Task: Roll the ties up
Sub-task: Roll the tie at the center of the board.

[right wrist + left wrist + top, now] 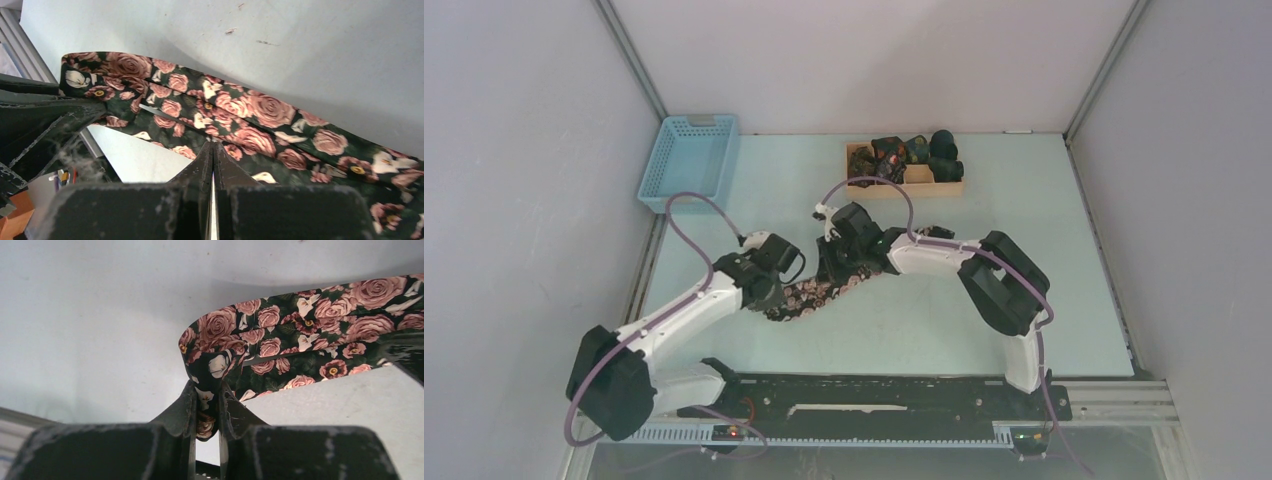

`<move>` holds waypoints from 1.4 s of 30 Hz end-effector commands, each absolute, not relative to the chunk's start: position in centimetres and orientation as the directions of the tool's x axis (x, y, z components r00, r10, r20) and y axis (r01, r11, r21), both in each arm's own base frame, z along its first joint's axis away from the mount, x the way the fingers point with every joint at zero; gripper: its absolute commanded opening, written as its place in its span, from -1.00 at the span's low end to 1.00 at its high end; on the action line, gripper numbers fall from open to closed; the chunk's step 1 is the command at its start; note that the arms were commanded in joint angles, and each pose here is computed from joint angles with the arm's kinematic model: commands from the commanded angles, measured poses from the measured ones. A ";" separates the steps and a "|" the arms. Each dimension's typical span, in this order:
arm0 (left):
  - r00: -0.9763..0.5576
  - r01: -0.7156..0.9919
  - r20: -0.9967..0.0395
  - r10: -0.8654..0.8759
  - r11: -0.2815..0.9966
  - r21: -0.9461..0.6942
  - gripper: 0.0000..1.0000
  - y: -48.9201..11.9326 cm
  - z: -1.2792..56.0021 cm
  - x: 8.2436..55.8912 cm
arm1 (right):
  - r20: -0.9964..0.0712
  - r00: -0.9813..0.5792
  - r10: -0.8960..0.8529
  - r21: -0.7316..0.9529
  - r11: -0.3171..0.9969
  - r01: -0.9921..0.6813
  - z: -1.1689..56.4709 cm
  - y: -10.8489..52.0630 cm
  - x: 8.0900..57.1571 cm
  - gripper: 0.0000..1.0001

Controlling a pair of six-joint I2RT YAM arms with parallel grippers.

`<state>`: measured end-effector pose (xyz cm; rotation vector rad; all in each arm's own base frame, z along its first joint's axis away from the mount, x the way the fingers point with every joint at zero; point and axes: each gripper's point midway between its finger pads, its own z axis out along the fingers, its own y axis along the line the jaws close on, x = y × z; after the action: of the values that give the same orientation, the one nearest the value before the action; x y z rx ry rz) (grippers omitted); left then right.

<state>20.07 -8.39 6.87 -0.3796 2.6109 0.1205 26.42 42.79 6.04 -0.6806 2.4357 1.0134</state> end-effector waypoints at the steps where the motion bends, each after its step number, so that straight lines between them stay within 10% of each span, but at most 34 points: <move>1: -0.873 -0.245 -0.472 -0.124 0.948 0.204 -0.99 -6.6 7.8 19.8 | -0.545 -0.805 -0.234 0.524 0.654 -0.545 6.4 41.8 28.0 -1.00; 13: -0.819 -0.320 -0.530 -0.219 0.941 0.106 -1.00 -7.0 6.6 19.6 | -0.581 -0.749 -0.317 0.536 0.544 -0.646 6.4 43.0 26.1 -0.95; 42: -0.955 -0.032 -0.257 0.151 0.806 0.592 -1.00 -9.7 4.2 20.9 | -0.523 -0.852 0.031 0.453 0.857 -0.247 5.4 31.7 34.2 -1.00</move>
<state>19.82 -9.01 3.96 0.0723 2.7451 0.8521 32.92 32.72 3.39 -0.2357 2.5525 0.7226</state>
